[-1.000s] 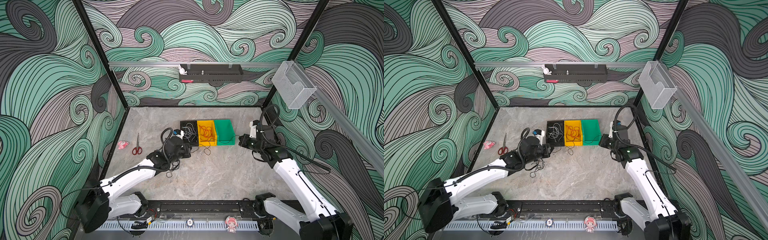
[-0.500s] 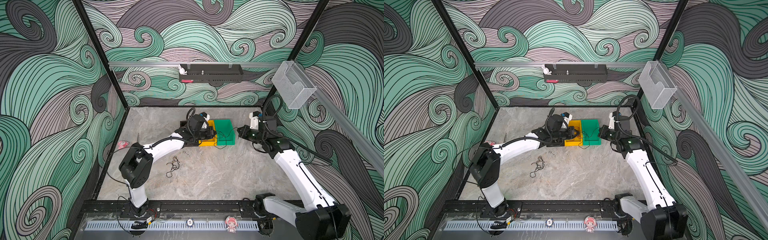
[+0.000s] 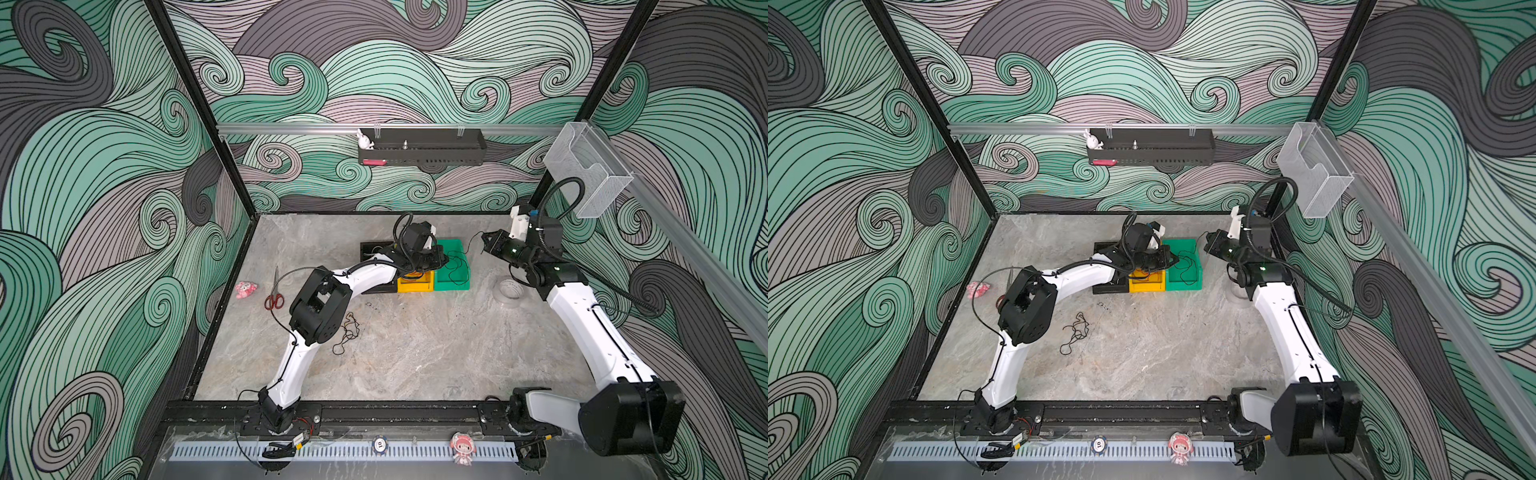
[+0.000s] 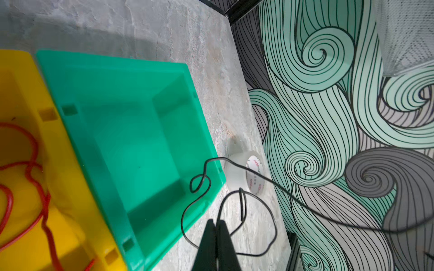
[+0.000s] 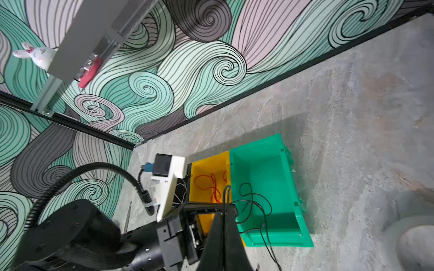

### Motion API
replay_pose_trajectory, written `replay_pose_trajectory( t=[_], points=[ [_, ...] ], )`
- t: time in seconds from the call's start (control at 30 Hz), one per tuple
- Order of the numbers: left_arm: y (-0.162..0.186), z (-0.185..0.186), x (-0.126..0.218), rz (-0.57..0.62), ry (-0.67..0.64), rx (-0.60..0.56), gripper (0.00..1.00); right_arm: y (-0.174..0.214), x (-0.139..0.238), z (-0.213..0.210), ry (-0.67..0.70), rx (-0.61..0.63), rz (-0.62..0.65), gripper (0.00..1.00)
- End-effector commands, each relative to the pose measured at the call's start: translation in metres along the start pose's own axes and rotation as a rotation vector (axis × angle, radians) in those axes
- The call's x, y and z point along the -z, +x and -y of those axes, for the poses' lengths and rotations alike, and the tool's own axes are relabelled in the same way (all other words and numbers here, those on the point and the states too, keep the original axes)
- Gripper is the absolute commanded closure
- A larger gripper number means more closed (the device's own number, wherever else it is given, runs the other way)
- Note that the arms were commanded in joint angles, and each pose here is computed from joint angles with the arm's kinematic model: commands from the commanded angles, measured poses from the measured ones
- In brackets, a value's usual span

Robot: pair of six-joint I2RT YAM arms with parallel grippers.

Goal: Untangle the cables
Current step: 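Lower the wire into the green bin, open the right gripper while the left draws back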

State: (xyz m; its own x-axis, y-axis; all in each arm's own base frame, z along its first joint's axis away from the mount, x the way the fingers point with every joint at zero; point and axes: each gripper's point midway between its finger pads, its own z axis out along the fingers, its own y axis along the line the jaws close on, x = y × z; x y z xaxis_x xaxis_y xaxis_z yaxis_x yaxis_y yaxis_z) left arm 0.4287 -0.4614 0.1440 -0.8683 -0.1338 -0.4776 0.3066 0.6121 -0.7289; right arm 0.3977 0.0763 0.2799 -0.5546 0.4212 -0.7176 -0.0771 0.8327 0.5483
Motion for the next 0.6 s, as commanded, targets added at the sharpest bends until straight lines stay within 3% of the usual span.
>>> replay_pose_trajectory(
  t=[0.0,0.13,0.3,0.57],
  points=[
    [-0.017,-0.005,-0.009,0.070,-0.059,-0.001,1.00,-0.018,-0.001,-0.019,-0.093,0.024,0.054,0.98],
    [-0.018,-0.026,-0.021,0.069,-0.161,-0.042,1.00,-0.021,-0.006,-0.017,-0.103,0.049,0.061,0.98],
    [-0.014,-0.036,-0.037,0.042,-0.198,-0.069,0.99,-0.022,-0.014,-0.014,-0.106,0.094,0.067,0.98],
    [-0.014,-0.036,-0.037,0.031,-0.216,-0.078,0.63,-0.004,-0.046,0.020,-0.015,0.089,0.015,0.98]
  ],
)
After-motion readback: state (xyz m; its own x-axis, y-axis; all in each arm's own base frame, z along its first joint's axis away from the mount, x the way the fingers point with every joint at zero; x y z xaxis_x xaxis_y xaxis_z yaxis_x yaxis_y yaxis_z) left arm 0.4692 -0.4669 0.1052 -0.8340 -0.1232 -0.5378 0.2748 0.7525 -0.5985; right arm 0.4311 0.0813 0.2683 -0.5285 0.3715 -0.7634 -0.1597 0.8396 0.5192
